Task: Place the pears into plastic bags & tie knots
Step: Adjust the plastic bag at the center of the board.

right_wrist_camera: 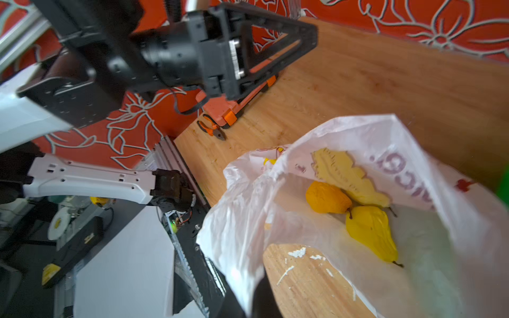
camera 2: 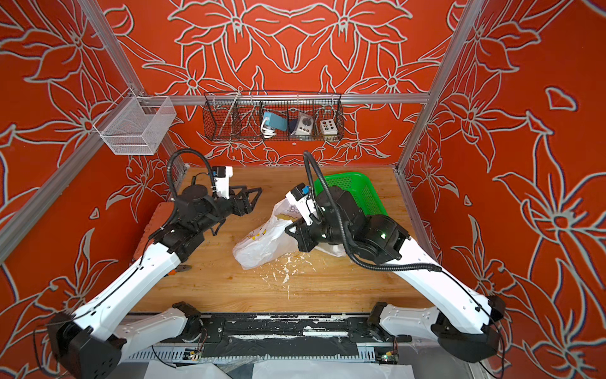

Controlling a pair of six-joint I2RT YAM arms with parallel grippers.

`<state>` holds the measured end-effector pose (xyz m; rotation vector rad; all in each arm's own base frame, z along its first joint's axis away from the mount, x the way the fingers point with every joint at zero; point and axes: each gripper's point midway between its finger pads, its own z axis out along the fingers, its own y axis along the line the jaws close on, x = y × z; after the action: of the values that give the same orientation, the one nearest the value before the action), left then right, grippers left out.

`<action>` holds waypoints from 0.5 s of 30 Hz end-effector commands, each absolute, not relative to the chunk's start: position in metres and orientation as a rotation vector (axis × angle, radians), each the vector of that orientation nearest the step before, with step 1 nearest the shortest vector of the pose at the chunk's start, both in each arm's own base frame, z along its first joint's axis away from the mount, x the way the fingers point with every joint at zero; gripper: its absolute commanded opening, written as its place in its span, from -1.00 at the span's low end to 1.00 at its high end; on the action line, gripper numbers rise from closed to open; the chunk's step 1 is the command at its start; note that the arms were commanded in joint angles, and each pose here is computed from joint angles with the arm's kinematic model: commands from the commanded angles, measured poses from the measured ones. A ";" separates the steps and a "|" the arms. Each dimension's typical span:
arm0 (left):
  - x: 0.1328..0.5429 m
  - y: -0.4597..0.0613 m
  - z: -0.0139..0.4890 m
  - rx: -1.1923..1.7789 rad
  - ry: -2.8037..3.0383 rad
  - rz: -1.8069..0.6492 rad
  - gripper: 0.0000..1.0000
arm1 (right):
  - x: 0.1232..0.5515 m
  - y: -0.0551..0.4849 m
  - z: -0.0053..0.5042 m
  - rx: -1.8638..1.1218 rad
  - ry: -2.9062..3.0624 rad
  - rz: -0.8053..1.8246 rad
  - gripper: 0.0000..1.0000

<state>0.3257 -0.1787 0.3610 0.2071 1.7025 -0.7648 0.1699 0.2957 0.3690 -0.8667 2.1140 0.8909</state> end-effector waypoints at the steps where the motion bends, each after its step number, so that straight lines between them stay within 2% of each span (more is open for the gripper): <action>1: 0.296 -0.183 0.375 0.336 1.563 -0.801 0.55 | 0.188 0.291 0.355 -0.939 2.182 0.692 -1.00; 8: 0.250 -0.184 0.370 0.458 1.376 -0.852 0.56 | 0.219 0.303 0.353 -0.928 2.227 0.638 -1.00; 15: 0.249 -0.202 0.370 0.518 1.322 -0.850 0.58 | 0.229 0.310 0.367 -0.931 2.222 0.659 -1.00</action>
<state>0.2565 -0.1941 0.3444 0.4560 1.4494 -0.8635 0.2336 0.3153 0.3587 -0.8961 2.2306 0.6679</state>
